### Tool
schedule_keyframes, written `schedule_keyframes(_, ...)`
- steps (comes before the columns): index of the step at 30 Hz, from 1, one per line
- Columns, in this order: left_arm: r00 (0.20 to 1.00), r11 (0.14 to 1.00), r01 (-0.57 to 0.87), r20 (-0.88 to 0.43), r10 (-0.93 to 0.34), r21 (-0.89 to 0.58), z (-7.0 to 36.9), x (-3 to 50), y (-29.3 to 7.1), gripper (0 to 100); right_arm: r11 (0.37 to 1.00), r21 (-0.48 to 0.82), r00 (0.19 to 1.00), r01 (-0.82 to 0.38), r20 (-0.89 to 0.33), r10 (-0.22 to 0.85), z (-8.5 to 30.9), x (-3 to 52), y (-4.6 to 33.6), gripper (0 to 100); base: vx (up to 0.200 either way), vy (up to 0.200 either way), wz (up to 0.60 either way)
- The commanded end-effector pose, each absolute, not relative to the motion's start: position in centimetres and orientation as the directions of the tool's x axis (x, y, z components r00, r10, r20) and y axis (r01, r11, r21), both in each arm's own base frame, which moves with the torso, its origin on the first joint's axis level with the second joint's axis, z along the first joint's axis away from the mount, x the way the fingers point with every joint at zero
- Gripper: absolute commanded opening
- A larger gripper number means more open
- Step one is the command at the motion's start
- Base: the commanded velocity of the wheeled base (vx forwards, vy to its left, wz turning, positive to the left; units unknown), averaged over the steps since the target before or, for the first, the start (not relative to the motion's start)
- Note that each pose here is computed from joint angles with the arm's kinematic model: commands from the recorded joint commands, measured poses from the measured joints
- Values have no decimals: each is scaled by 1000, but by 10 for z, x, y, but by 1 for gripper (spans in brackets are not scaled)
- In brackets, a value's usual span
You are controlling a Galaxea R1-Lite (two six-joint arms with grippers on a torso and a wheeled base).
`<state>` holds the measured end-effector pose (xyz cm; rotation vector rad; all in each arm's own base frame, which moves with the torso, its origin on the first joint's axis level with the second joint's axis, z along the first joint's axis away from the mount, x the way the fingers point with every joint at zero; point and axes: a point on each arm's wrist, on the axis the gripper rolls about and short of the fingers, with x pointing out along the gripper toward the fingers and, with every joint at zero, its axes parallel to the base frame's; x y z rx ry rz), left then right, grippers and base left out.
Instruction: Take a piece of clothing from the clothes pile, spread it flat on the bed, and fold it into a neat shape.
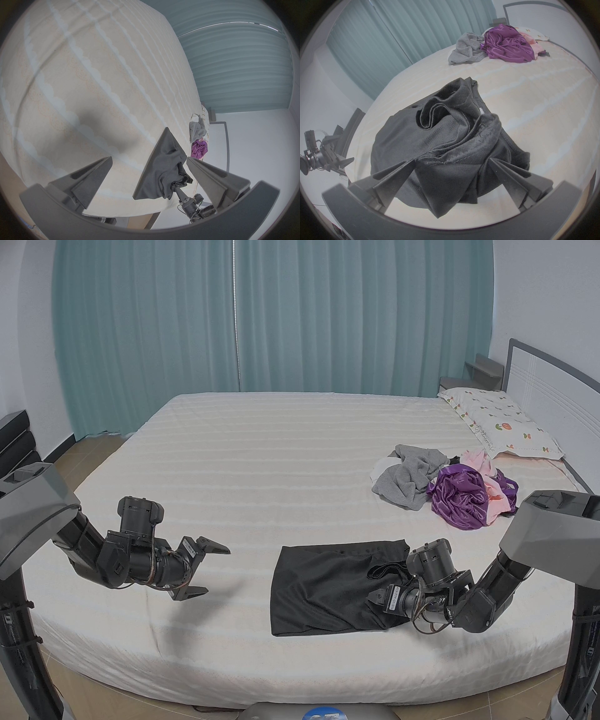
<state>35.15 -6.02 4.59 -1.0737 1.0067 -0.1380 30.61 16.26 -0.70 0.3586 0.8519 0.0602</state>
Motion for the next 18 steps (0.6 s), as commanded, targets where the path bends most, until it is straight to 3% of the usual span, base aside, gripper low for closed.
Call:
schedule_keyframes(1, 569, 514, -358, -618, -542, -780, 45, 351, -60, 100, 945, 317, 674, 76, -716, 185, -4, 313, 169, 100, 0, 0, 0)
schedule_keyframes(11, 569, 516, -355, -618, -542, -779, 46, 350, -60, 100, 967, 235, 645, 99, -755, 118, -12, 313, 165, 100, 0, 0, 0)
schedule_keyframes(18, 568, 516, -357, -619, -542, -779, 46, 350, -60, 100, 975, 167, 626, 143, -779, 42, -9, 308, 140, 100, 0, 0, 0)
